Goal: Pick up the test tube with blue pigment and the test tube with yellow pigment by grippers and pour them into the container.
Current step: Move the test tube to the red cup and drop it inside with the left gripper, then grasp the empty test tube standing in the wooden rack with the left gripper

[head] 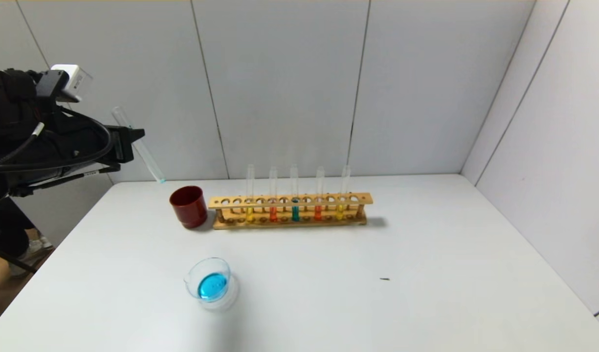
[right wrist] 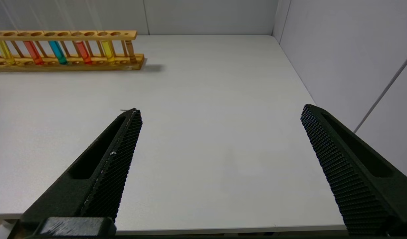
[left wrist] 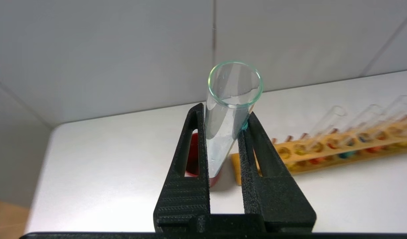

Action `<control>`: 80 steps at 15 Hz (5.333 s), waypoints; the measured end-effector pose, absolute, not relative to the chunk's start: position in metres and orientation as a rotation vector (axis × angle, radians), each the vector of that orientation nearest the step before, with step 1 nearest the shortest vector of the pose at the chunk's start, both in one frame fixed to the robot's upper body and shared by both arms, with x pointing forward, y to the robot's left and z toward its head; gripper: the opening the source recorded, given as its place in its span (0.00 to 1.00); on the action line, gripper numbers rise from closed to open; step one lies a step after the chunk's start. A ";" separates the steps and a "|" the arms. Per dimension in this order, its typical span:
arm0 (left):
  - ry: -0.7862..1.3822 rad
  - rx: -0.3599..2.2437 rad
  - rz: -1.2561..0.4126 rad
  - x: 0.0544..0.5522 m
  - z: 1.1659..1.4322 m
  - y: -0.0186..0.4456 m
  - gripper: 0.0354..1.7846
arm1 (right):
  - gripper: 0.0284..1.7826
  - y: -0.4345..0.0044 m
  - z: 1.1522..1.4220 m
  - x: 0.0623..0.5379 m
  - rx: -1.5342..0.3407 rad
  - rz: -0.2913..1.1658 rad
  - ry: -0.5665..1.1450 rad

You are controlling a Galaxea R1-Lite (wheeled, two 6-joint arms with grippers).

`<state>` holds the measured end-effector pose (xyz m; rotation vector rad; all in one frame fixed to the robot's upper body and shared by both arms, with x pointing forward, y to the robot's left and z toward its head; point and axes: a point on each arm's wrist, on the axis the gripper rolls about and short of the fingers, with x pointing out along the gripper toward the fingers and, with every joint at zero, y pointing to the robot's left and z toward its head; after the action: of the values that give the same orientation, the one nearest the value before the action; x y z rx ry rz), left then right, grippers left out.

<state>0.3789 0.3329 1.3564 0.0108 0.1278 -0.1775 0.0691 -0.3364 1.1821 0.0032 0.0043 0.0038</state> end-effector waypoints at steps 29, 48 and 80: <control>0.383 -0.006 -0.235 0.511 1.226 0.349 0.16 | 0.98 -0.336 1.182 0.069 0.003 0.004 0.004; 0.274 0.011 -0.268 0.479 1.279 0.334 0.98 | 0.98 -0.336 1.182 0.069 0.003 0.004 0.004; 0.319 0.037 -0.535 0.507 1.226 0.214 0.42 | 0.98 -0.336 1.182 0.069 0.003 0.004 0.005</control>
<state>0.5067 0.2140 1.2257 0.0371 0.3192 -0.5347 0.0691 -0.3364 1.1820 0.0032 0.0047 0.0038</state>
